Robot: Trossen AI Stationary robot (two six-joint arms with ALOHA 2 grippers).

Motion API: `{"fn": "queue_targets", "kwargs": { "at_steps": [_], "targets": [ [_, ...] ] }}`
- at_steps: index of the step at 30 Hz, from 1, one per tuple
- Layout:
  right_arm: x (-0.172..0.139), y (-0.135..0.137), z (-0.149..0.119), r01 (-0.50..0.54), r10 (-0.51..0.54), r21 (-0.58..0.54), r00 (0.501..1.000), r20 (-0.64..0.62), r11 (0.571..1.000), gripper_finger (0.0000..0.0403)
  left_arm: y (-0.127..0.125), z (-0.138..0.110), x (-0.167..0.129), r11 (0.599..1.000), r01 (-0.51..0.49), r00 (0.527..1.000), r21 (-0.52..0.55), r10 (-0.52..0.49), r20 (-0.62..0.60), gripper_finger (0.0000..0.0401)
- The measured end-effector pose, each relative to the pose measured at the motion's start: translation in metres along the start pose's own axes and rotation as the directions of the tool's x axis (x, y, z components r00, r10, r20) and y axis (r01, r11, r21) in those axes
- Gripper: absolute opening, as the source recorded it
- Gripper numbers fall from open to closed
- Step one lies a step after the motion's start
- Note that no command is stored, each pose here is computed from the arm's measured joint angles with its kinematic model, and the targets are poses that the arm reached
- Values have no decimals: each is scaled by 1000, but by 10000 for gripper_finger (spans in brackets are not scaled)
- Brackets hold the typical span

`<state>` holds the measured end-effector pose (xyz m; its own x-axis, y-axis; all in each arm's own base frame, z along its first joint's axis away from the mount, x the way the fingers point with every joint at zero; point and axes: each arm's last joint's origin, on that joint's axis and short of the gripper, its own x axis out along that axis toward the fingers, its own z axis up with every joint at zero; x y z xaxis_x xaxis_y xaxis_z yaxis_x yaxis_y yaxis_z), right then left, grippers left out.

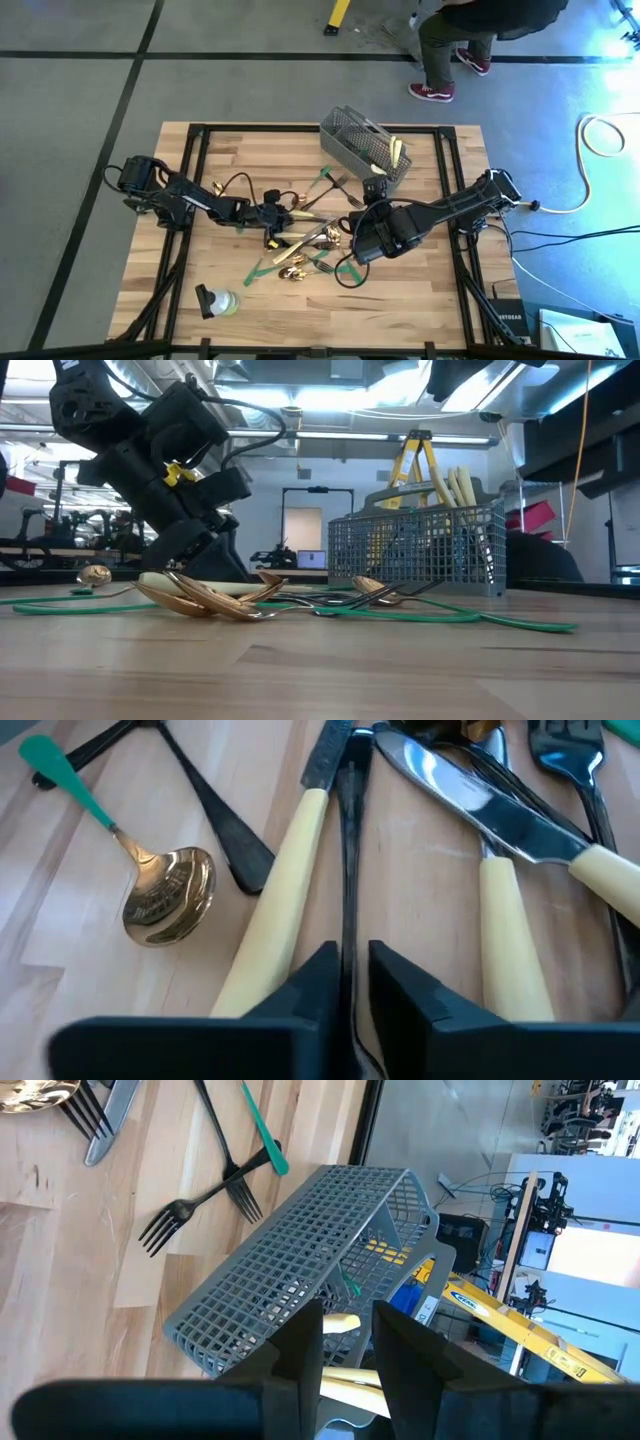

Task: Sort silverware
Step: Put the black fork into the gray organizer

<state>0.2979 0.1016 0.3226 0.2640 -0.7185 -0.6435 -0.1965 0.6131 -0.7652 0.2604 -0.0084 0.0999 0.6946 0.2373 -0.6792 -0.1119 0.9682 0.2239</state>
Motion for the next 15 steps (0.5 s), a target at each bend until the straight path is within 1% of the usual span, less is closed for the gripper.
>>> {"fn": "queue_targets", "kwargs": {
  "at_steps": [1, 3, 6, 12, 15],
  "targets": [
    [0, 0, 0, 0, 0, 0, 1000, 0, 1000, 72, 0, 0, 0, 1000, 0, 1000, 12, 0, -4, 15],
    [0, 0, 0, 0, 0, 0, 1000, 0, 1000, 72, 0, -1, 0, 1000, 5, 1000, 30, -5, -4, 6],
    [0, 0, 0, 0, 0, 0, 1000, 0, 1000, 72, -1, 1, 0, 999, 19, 1000, 41, -19, 13, 6],
    [0, 0, 0, 0, 0, 0, 1000, 0, 1000, 72, -5, 4, -1, 998, 57, 996, 19, -58, 64, 2],
    [0, 1, 0, -43, 43, -6, 999, -4, 999, 72, -9, 5, -2, 997, 80, 994, 15, -81, 73, 1]
  ]
}}
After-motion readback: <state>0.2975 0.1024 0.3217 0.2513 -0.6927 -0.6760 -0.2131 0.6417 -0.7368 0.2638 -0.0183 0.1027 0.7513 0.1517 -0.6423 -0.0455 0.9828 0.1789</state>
